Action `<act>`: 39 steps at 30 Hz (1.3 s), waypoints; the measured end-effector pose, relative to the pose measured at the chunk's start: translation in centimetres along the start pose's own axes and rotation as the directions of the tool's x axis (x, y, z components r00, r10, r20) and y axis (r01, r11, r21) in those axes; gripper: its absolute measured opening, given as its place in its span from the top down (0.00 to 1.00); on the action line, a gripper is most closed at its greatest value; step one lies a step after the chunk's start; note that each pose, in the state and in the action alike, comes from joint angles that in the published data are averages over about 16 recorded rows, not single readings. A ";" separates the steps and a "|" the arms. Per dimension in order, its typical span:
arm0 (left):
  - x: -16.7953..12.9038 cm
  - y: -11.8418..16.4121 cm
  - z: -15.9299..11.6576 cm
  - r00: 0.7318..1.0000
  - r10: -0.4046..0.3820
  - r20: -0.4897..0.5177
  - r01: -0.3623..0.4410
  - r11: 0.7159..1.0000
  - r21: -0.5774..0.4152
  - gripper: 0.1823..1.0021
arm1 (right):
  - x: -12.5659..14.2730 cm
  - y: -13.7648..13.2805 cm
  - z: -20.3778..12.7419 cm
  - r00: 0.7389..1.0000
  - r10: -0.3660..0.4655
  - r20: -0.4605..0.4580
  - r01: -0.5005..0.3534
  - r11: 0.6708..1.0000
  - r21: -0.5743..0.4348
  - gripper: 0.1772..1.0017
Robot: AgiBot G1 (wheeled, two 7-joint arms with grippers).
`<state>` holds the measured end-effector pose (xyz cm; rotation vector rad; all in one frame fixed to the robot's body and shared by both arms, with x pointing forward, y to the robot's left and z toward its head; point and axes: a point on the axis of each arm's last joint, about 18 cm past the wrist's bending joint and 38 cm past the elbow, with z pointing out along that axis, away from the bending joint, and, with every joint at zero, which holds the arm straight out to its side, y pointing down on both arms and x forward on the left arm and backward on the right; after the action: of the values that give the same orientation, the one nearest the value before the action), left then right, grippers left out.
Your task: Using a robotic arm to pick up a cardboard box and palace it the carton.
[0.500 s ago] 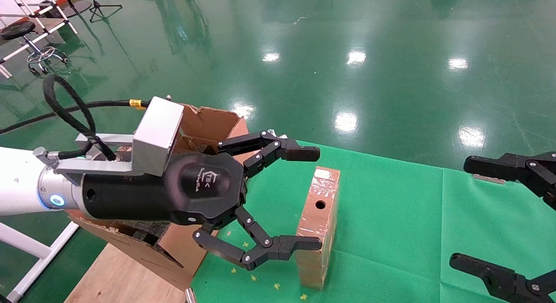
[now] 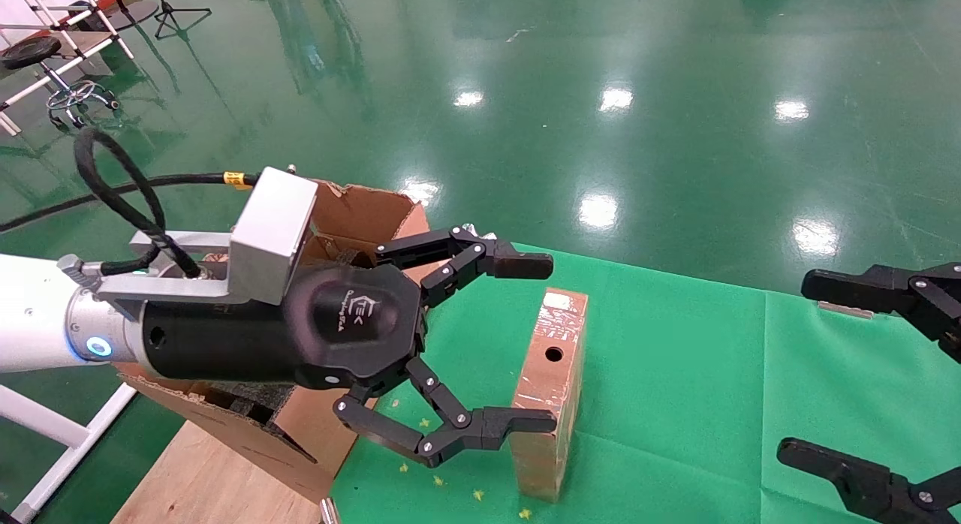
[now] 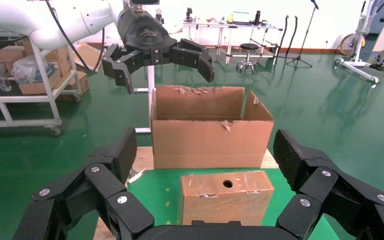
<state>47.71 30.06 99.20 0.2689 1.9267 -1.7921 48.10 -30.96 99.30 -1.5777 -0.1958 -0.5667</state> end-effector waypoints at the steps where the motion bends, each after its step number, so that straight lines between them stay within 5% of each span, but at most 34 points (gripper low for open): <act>1: 0.0 0.0 0.0 1.000 0.002 0.000 -0.002 1.000 -0.003 0.00 | 0.0 0.0 0.0 1.000 0.000 0.000 0.000 1.000 0.000 0.00; 17: -0.7 1.3 0.2 0.999 0.006 0.038 0.000 0.988 -0.155 0.00 | 0.0 0.0 0.0 1.000 0.000 0.000 0.000 1.000 0.000 0.02; 26: -1.6 1.9 0.3 0.997 -0.001 0.073 0.018 0.974 -0.224 0.00 | 0.0 0.0 0.0 1.000 0.000 -0.001 0.000 1.000 0.000 0.13; 33: -3.8 2.3 1.2 0.990 -0.019 0.140 0.065 0.939 -0.336 0.00 | 0.0 0.0 0.0 1.000 0.000 -0.001 0.000 1.000 0.000 0.29; 39: -6.5 1.8 3.1 0.975 -0.045 0.217 0.143 0.878 -0.458 0.00 | 0.0 0.0 0.0 1.000 0.000 -0.001 0.000 1.000 0.000 0.46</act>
<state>54.83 28.40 100.68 -0.1725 2.1771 -1.2838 48.11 -30.97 99.30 -1.5775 -0.1953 -0.5671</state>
